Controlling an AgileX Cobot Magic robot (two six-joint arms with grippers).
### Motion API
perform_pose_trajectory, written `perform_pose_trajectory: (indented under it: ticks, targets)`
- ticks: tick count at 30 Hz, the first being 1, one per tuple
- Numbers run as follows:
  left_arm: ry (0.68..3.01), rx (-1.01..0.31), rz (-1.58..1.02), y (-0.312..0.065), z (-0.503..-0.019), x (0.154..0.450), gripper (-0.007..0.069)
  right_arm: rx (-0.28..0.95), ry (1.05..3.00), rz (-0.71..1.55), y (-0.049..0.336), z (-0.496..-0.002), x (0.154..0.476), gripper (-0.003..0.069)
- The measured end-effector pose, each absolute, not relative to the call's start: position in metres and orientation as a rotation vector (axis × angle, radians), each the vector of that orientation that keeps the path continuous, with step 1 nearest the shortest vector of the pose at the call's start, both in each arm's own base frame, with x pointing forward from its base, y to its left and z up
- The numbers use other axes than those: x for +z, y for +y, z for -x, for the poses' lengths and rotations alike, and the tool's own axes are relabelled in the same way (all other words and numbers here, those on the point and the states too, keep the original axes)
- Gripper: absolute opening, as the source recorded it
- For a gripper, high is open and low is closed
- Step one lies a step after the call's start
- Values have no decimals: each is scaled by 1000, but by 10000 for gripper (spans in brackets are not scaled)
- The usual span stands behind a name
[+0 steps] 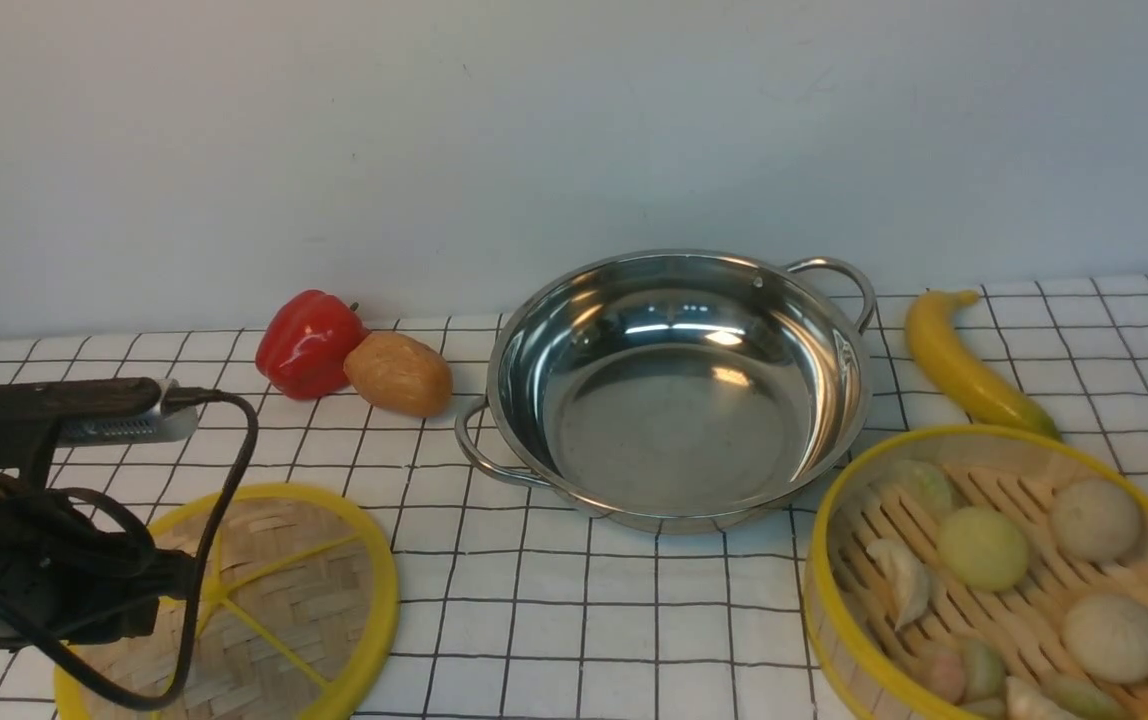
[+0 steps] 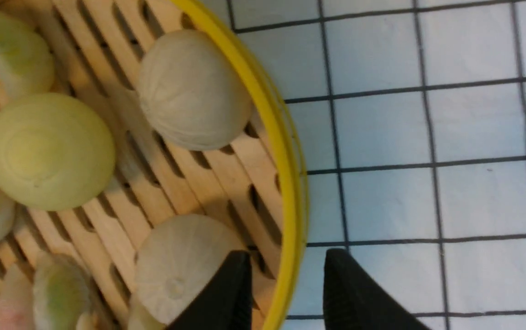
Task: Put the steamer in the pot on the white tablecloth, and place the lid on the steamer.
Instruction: 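Reach for and grasp the rim of the bamboo steamer holding the buns with the right gripper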
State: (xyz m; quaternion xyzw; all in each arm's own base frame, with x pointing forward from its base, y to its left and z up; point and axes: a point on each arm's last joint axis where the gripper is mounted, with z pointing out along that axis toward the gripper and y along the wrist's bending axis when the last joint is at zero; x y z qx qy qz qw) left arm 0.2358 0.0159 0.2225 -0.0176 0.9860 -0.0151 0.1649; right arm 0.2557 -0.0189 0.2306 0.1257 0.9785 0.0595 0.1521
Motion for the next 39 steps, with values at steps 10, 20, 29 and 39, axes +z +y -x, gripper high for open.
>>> perform_pose_trajectory:
  ticks: [10, 20, 29, 39]
  targets:
    - [2795, -57, 41, 15, -237, 223, 243, 184, 2864, -365, -20, -273, 200, 242]
    - [2785, -58, 43, 15, -238, 223, 243, 171, 2941, -381, -22, -283, 167, 169]
    - [2785, -57, 39, 15, -238, 223, 243, 43, 3004, -324, -29, -279, 166, 64]
    - [2786, -57, 39, 15, -238, 223, 243, -68, 3031, -310, -34, -265, 187, 64]
